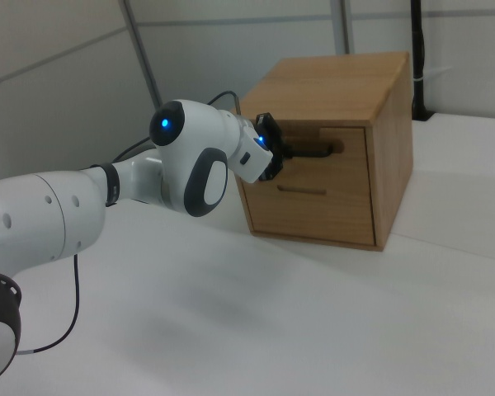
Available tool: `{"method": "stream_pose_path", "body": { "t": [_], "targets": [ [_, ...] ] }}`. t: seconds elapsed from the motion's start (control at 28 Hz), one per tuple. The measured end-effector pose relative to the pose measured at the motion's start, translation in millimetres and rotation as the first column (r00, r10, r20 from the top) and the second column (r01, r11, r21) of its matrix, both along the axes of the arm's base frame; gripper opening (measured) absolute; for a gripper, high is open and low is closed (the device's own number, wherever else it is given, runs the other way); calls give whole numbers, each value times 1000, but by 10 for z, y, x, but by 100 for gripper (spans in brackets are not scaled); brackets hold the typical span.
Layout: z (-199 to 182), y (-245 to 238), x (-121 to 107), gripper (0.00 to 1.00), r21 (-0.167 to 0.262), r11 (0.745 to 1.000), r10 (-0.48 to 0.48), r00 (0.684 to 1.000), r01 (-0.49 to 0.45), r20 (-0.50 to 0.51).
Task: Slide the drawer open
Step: 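Close the gripper on the black drawer handle, then pull the handle outward, sliding the upper drawer out of the cabinet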
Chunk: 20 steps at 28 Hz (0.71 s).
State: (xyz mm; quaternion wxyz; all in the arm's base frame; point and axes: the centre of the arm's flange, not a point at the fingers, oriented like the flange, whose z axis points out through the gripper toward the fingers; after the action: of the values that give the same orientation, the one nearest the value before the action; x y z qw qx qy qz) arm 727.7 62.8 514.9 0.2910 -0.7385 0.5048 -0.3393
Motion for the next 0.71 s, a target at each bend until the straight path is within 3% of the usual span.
{"method": "stream_pose_path", "body": {
  "t": [0.39,0.71],
  "targets": [
    [210,-49,-141,16,-57,998,16,986,-26,-166],
    [369,-109,-348,16,-80,996,7,946,-35,-325]
  ]
}}
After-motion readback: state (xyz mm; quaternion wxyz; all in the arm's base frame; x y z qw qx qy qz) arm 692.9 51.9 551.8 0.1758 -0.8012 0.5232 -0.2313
